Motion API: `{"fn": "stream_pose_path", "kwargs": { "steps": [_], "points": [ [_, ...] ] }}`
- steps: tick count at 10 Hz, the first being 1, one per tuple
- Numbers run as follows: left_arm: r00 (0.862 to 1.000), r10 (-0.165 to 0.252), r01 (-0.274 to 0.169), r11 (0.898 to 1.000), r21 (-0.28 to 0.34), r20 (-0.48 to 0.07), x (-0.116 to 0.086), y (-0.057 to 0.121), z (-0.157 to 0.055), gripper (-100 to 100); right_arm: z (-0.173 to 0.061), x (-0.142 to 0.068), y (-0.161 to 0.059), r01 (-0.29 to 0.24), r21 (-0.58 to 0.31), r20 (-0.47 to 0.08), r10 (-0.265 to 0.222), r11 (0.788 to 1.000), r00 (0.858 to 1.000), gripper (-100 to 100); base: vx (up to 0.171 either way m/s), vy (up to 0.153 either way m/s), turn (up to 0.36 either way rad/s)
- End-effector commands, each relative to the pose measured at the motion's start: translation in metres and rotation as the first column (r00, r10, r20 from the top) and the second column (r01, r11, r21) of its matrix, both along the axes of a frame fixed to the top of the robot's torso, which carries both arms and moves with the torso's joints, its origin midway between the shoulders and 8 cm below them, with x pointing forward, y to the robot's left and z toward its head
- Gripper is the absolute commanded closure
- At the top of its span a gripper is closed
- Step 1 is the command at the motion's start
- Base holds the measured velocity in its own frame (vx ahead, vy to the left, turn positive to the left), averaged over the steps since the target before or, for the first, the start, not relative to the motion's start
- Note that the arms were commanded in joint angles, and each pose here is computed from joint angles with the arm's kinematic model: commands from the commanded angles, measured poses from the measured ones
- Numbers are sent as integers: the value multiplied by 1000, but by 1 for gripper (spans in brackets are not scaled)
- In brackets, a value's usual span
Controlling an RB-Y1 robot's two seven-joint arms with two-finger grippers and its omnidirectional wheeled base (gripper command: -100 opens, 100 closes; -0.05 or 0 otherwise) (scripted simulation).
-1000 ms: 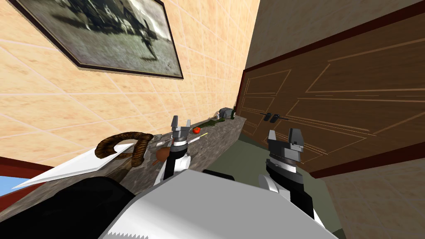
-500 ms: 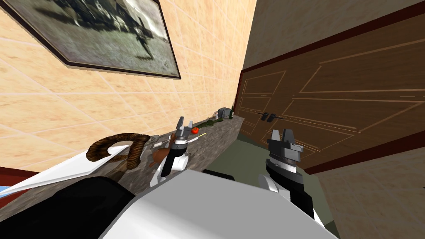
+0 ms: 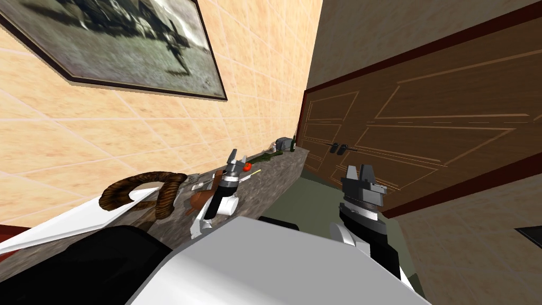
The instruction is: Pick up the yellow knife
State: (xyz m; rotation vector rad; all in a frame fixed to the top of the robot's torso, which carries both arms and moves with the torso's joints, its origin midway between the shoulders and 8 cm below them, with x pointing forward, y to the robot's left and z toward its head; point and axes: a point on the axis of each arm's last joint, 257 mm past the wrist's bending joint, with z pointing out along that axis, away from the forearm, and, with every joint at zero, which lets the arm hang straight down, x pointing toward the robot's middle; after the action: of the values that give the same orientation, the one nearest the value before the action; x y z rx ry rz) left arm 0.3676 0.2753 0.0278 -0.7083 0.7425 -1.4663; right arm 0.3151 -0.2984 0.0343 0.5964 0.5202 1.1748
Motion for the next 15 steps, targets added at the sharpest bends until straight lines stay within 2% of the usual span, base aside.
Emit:
{"fn": "stream_pose_path", "kwargs": {
  "steps": [1,2,5,6,8,11,13,14,15],
  "points": [
    [998,-12,11,1000,-19,-54,11,8,-12,-100,0,0,0,0,0,0,0,1000,1000,0,0,-29,-66],
    [996,-26,23,999,-37,-81,18,14,-16,-100,0,0,0,0,0,0,0,1000,1000,0,-5,-51,-129],
    [987,-31,21,998,-65,-157,32,23,-32,-100,0,0,0,0,0,0,0,1000,1000,0,0,-38,-55],
    [986,-30,20,998,-66,-161,32,23,-33,-100,0,0,0,0,0,0,0,1000,1000,0,0,-11,10],
    [976,-40,20,995,-94,-213,42,32,-44,-100,0,0,0,0,0,0,0,1000,1000,0,0,-24,-70],
    [956,-65,22,988,-153,-287,57,48,-59,-100,0,0,0,0,0,0,0,1000,1000,0,-1,-39,-73],
    [944,-59,9,988,-157,-323,61,50,-68,-100,0,0,0,0,0,0,0,1000,1000,0,5,-23,-22],
    [932,-74,7,982,-188,-354,67,59,-74,-100,0,0,0,0,0,0,0,1000,1000,0,4,-26,-80],
    [923,-70,-3,982,-190,-378,69,60,-81,-100,0,0,0,0,0,0,0,1000,1000,0,4,-27,-51]
  ]
}}
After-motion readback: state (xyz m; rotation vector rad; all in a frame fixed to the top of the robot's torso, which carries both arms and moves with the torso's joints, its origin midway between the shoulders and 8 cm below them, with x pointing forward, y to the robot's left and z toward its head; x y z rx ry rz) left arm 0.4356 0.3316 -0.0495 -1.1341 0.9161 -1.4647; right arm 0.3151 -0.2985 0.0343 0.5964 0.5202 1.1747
